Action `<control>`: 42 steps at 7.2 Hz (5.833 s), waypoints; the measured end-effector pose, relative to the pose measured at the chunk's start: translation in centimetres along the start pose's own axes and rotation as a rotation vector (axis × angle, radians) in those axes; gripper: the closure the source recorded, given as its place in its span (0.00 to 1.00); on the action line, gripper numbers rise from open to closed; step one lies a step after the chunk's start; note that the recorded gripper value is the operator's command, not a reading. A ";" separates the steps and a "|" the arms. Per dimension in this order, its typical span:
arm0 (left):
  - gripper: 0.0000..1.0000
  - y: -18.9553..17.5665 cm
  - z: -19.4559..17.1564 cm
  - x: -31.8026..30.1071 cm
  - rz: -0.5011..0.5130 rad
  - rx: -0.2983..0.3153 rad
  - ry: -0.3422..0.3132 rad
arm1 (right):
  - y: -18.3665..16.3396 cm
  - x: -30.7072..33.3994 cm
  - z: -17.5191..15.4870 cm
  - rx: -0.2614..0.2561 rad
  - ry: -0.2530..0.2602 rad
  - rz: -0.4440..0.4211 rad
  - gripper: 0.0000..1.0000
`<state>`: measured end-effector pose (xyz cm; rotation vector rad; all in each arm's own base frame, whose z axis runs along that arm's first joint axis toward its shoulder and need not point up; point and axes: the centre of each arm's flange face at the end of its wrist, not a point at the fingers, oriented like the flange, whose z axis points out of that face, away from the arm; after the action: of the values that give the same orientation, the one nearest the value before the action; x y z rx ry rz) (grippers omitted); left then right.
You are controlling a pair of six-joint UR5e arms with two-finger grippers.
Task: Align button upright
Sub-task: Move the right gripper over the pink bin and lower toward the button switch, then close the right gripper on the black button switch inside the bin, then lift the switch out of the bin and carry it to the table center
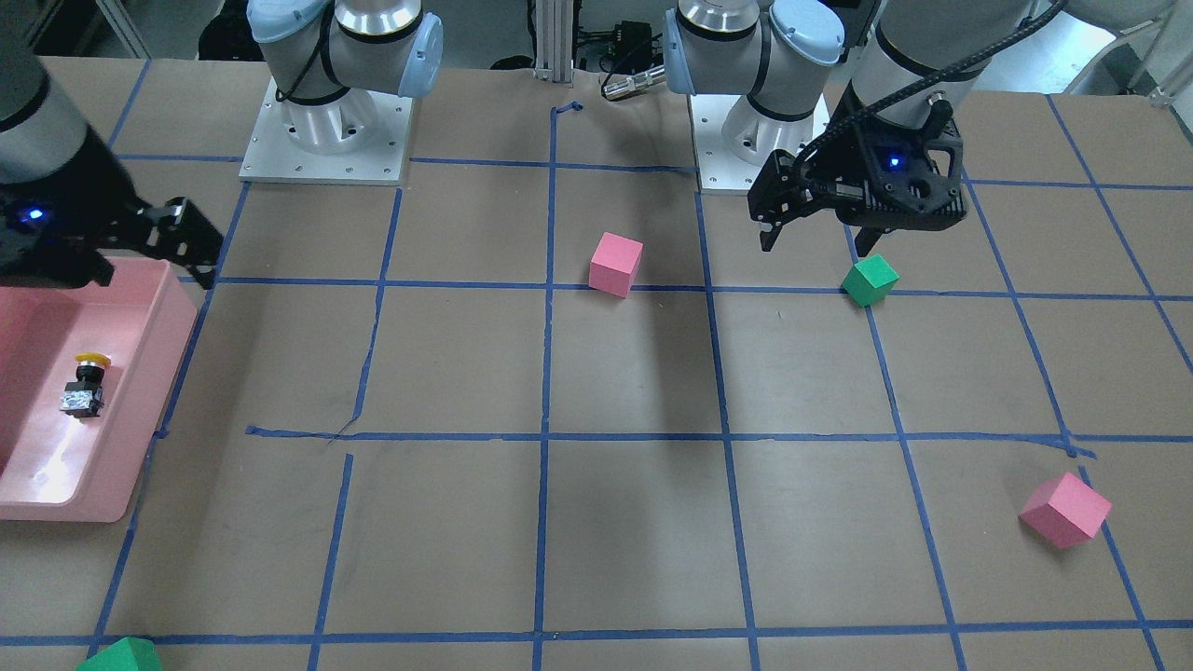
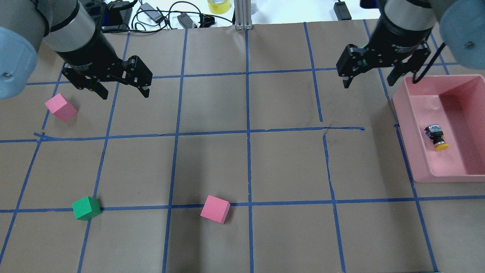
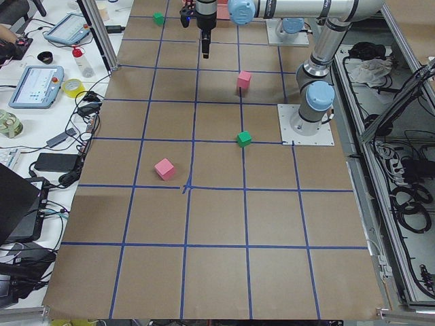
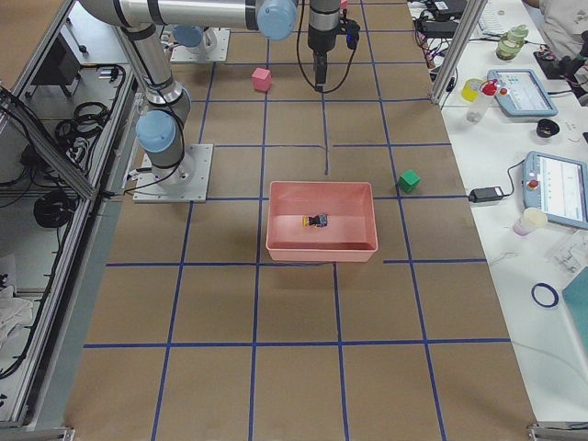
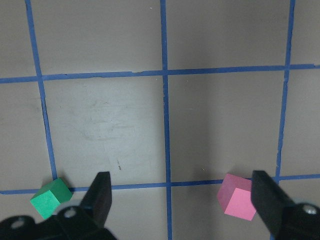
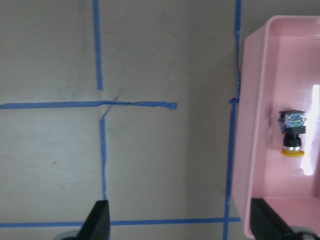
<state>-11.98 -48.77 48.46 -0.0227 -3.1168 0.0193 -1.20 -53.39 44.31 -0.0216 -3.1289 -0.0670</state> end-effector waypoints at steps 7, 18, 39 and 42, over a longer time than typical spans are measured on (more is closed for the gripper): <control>0.00 -0.2 0.4 0.0 0.004 -0.008 0.002 | 0.1 18.9 21.2 0.064 0.046 0.040 0.00; 0.00 -0.2 0.4 0.0 0.010 -0.006 0.001 | 0.5 18.8 25.7 0.010 -0.001 0.041 0.00; 0.00 -0.3 0.3 -0.2 0.011 -0.001 -0.001 | -5.2 -5.0 7.0 0.004 0.048 -0.039 1.00; 0.00 -0.3 0.4 -0.2 0.010 -0.004 -0.001 | -2.3 -27.0 9.8 0.055 -0.076 0.013 1.00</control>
<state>-11.77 -49.08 48.01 -0.0379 -3.1176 0.0131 25.67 -55.60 34.08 -0.0444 -3.2042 0.0210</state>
